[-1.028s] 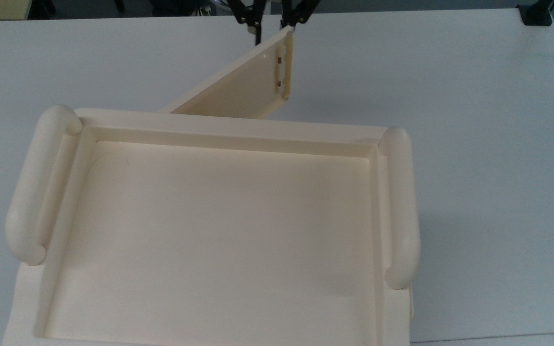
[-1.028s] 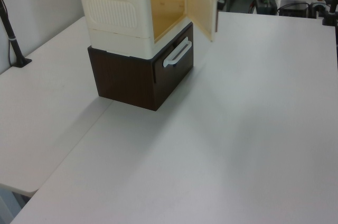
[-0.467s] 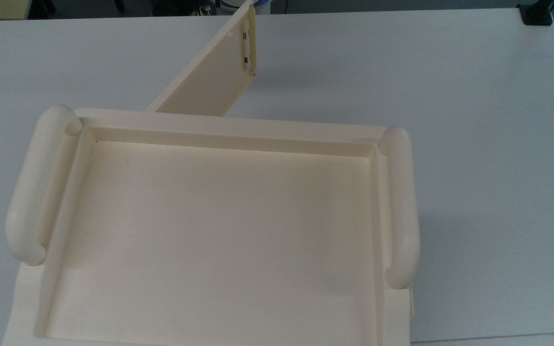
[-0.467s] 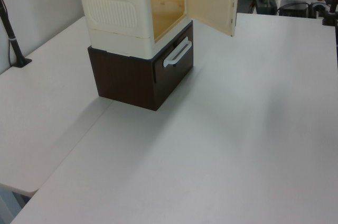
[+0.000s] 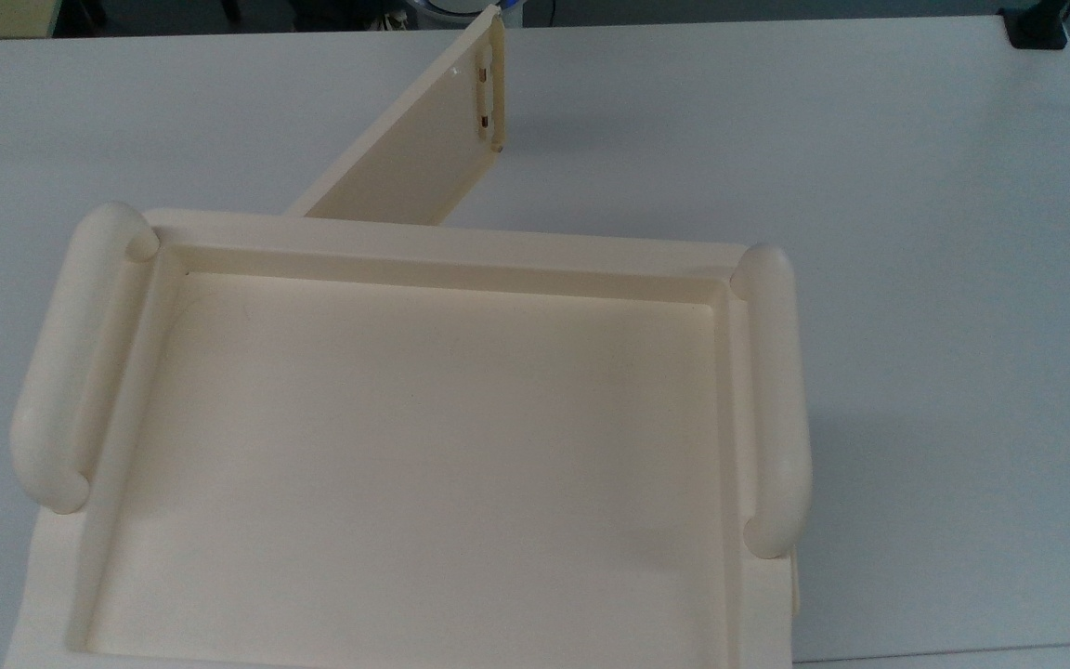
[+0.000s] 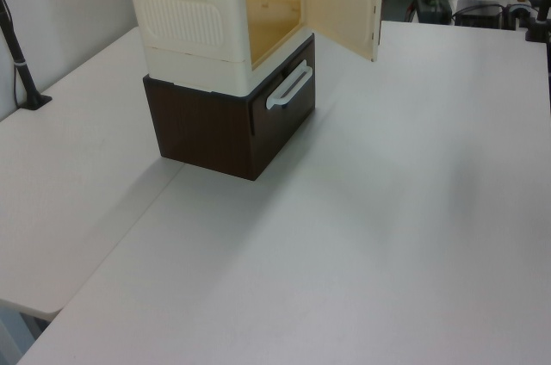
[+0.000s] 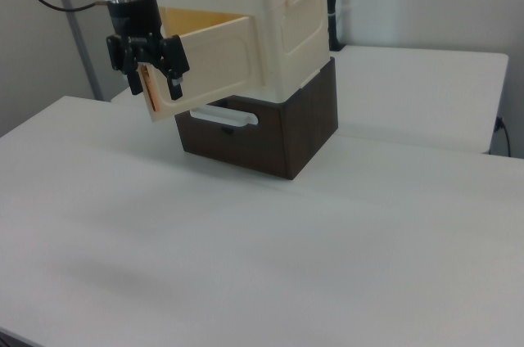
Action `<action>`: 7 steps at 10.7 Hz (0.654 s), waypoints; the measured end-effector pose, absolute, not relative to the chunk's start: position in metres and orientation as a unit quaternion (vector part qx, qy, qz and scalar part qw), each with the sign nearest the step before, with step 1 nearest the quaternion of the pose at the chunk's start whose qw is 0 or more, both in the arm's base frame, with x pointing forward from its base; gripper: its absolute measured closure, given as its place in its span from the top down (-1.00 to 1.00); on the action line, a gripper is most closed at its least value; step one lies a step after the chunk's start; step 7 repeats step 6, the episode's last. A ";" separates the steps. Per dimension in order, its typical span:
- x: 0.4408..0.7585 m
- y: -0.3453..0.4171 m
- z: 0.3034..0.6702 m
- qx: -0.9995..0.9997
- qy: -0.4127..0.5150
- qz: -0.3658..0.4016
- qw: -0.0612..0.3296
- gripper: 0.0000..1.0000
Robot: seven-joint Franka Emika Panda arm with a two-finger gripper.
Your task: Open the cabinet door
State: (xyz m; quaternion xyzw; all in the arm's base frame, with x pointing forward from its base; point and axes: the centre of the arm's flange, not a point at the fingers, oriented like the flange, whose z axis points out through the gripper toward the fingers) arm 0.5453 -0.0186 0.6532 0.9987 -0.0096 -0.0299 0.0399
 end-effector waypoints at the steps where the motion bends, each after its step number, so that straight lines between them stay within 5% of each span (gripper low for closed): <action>1: 0.545 -0.021 0.653 0.999 -0.012 -0.030 0.040 1.00; 7: 0.546 -0.023 0.653 0.999 -0.014 -0.028 0.040 1.00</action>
